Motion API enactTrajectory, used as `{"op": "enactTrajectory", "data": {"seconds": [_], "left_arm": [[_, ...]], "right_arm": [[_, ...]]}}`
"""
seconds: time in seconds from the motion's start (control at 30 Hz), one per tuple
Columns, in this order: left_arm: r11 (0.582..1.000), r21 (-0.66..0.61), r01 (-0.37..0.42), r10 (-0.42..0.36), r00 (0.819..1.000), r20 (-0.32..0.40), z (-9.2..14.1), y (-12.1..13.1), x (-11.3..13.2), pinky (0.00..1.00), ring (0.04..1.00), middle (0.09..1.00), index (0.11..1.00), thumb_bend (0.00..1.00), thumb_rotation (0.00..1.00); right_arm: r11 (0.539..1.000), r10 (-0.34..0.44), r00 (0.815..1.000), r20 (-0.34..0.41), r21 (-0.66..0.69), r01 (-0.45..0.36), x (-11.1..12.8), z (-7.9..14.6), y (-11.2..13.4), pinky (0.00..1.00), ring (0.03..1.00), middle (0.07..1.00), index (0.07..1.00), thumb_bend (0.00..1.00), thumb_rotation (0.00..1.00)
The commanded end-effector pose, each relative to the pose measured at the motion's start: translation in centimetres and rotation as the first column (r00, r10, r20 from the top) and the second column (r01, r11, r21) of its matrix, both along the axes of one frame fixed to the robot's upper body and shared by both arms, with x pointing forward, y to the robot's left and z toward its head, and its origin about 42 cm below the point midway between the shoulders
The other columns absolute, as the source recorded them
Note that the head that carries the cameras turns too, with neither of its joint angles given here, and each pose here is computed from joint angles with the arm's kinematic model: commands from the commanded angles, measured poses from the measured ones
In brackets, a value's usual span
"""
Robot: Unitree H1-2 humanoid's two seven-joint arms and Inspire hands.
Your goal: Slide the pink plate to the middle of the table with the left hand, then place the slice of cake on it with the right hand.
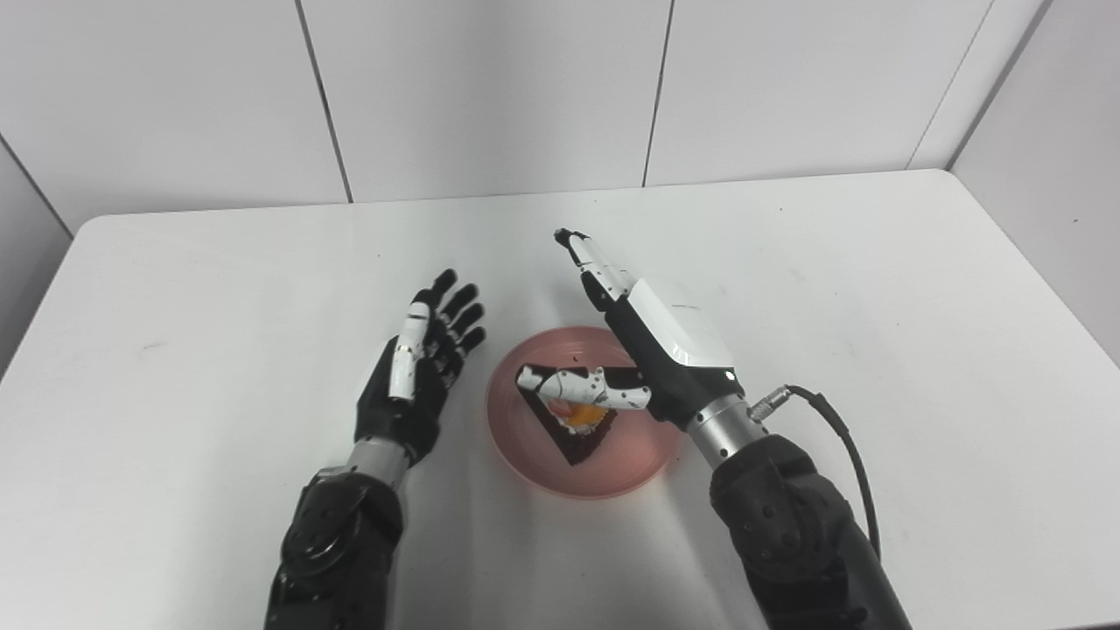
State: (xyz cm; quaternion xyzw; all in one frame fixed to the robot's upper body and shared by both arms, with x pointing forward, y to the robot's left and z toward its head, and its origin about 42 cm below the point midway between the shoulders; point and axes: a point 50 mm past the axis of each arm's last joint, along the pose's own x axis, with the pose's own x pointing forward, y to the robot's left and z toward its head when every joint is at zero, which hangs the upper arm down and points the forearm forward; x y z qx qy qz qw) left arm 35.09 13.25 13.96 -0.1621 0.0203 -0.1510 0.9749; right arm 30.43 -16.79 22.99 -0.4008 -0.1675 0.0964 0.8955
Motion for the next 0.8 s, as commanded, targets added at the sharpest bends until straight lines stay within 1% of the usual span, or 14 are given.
{"op": "enactTrajectory", "data": {"seconds": [0.0, 0.03, 0.07, 0.1, 0.17, 0.2, 0.23, 0.27, 0.33, 0.4, 0.43, 0.53, 0.6, 0.77], "left_arm": [[1.0, 0.025, -0.017, 0.014, 0.993, 0.118, 1.8, 0.4, 0.0, 1.0, 0.998, 0.999, 0.999, 0.43, 1.0], [0.999, 0.043, -0.022, 0.016, 0.99, 0.139, 1.9, 0.7, -0.2, 1.0, 1.0, 1.0, 1.0, 0.44, 1.0], [0.997, 0.065, -0.029, 0.018, 0.987, 0.157, 1.9, 0.9, -0.4, 1.0, 1.0, 1.0, 1.0, 0.45, 1.0], [0.996, 0.079, -0.034, 0.02, 0.985, 0.17, 1.9, 1.1, -0.5, 1.0, 1.0, 1.0, 1.0, 0.48, 1.0], [0.993, 0.105, -0.05, 0.028, 0.98, 0.196, 1.9, 1.4, -0.9, 1.0, 1.0, 1.0, 1.0, 0.49, 1.0], [0.991, 0.121, -0.058, 0.031, 0.977, 0.211, 1.9, 1.6, -1.1, 1.0, 1.0, 1.0, 1.0, 0.49, 1.0], [0.989, 0.133, -0.063, 0.033, 0.975, 0.221, 1.9, 1.7, -1.3, 1.0, 1.0, 1.0, 1.0, 0.49, 1.0], [0.986, 0.151, -0.072, 0.035, 0.972, 0.233, 1.9, 1.9, -1.6, 1.0, 1.0, 1.0, 1.0, 0.49, 1.0], [0.978, 0.191, -0.088, 0.037, 0.967, 0.253, 1.8, 2.2, -2.1, 1.0, 1.0, 1.0, 1.0, 0.49, 1.0], [0.972, 0.214, -0.099, 0.043, 0.967, 0.253, 1.7, 2.4, -2.7, 1.0, 1.0, 1.0, 1.0, 0.49, 1.0], [0.97, 0.222, -0.104, 0.046, 0.967, 0.25, 1.6, 2.5, -3.0, 1.0, 1.0, 1.0, 1.0, 0.49, 1.0], [0.962, 0.249, -0.113, 0.048, 0.966, 0.254, 0.8, 2.5, -3.9, 1.0, 1.0, 1.0, 1.0, 0.47, 1.0], [0.96, 0.257, -0.111, 0.046, 0.968, 0.247, 0.2, 2.5, -4.3, 1.0, 1.0, 1.0, 1.0, 0.47, 1.0], [0.956, 0.273, -0.11, 0.046, 0.972, 0.229, -1.4, 2.3, -5.2, 1.0, 1.0, 1.0, 1.0, 0.47, 1.0]], "right_arm": [[0.995, 0.013, 0.997, 0.082, 0.1, -0.022, 0.0, 0.7, 0.0, 0.81, 0.998, 1.0, 1.0, 0.93, 1.0], [0.99, 0.006, 0.996, 0.084, 0.137, -0.017, 0.0, 0.5, 0.0, 0.77, 0.96, 1.0, 1.0, 0.93, 1.0], [0.984, -0.005, 0.996, 0.087, 0.176, -0.01, 0.0, 0.2, -0.2, 0.76, 0.934, 1.0, 1.0, 0.93, 1.0], [0.979, -0.013, 0.996, 0.089, 0.202, -0.006, 0.0, 0.0, -0.3, 0.86, 0.967, 1.0, 1.0, 0.88, 1.0], [0.969, -0.034, 0.995, 0.098, 0.247, 0.009, 0.0, -0.6, -0.4, 0.88, 0.983, 1.0, 1.0, 0.83, 1.0], [0.96, -0.051, 0.995, 0.091, 0.28, 0.023, -0.1, -0.9, -0.4, 0.92, 0.992, 1.0, 1.0, 0.8, 1.0], [0.953, -0.062, 0.994, 0.086, 0.302, 0.034, -0.2, -1.1, -0.5, 0.97, 0.993, 1.0, 1.0, 0.74, 1.0], [0.939, -0.078, 0.994, 0.076, 0.341, 0.047, -0.3, -1.5, -0.6, 0.98, 0.995, 1.0, 1.0, 0.69, 1.0], [0.908, -0.098, 0.994, 0.055, 0.413, 0.067, -0.6, -2.2, -0.8, 1.0, 0.999, 1.0, 1.0, 0.55, 1.0], [0.883, -0.115, 0.993, 0.04, 0.462, 0.084, -0.8, -2.9, -0.9, 1.0, 1.0, 1.0, 1.0, 0.48, 1.0], [0.873, -0.124, 0.992, 0.038, 0.478, 0.091, -0.9, -3.2, -1.0, 1.0, 1.0, 1.0, 1.0, 0.46, 1.0], [0.853, -0.156, 0.987, 0.036, 0.509, 0.117, -1.5, -4.5, -1.2, 1.0, 1.0, 1.0, 1.0, 0.31, 1.0], [0.842, -0.169, 0.985, 0.021, 0.523, 0.133, -1.8, -5.4, -1.4, 0.98, 0.992, 0.997, 0.993, 0.27, 1.0], [0.822, -0.192, 0.981, 0.005, 0.547, 0.159, -2.6, -6.5, -1.6, 0.95, 0.987, 0.996, 0.991, 0.28, 1.0]]}}
